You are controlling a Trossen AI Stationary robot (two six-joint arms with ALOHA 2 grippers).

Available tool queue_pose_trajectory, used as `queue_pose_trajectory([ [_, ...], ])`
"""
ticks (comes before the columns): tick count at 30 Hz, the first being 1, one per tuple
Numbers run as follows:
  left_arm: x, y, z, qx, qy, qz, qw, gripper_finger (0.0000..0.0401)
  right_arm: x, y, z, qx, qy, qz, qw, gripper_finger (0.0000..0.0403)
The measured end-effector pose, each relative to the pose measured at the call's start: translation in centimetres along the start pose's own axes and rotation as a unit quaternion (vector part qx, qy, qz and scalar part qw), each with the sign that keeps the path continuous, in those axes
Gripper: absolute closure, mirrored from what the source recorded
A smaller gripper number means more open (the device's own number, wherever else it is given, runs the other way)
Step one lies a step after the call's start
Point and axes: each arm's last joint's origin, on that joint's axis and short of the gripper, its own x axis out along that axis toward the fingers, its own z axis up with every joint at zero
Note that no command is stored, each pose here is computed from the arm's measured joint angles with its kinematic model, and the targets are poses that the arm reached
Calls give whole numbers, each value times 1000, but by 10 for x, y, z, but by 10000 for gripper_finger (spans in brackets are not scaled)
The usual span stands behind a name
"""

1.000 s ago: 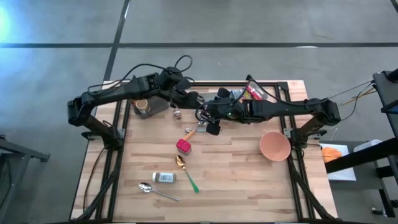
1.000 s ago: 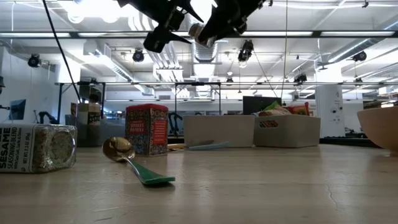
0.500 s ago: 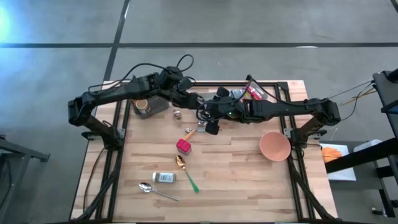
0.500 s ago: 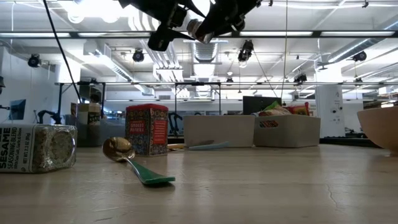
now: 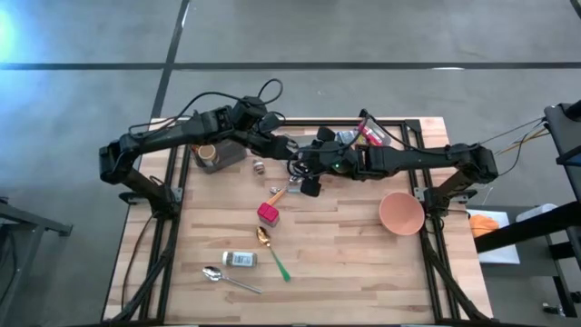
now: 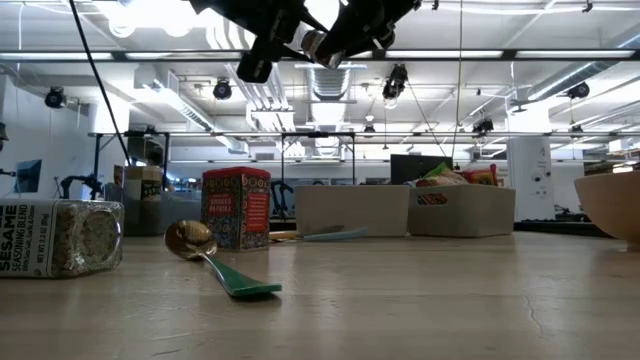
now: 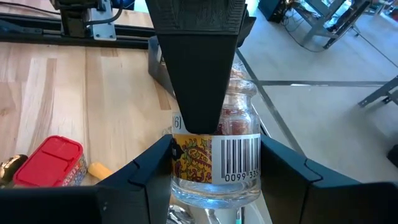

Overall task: Pick & Place Food Item
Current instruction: Put the bottom brown seasoning bottle into the black bin

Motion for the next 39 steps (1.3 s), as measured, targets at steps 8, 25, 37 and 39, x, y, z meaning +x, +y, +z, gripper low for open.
queue_pose_trajectory([
  [8,-3,-2,2,-1,-5,-8,1000,238,0,0,-1,-1,3,6,1000,153],
  [25,-54,18,21,-12,-34,167,985,238,-6,-2,-9,21,46,-3,999,6],
  [37,-93,73,28,-73,-22,362,929,238,-9,-2,-12,36,67,0,997,5],
  [39,-98,77,30,-71,-25,371,926,238,-9,-2,-12,37,67,0,997,5],
])
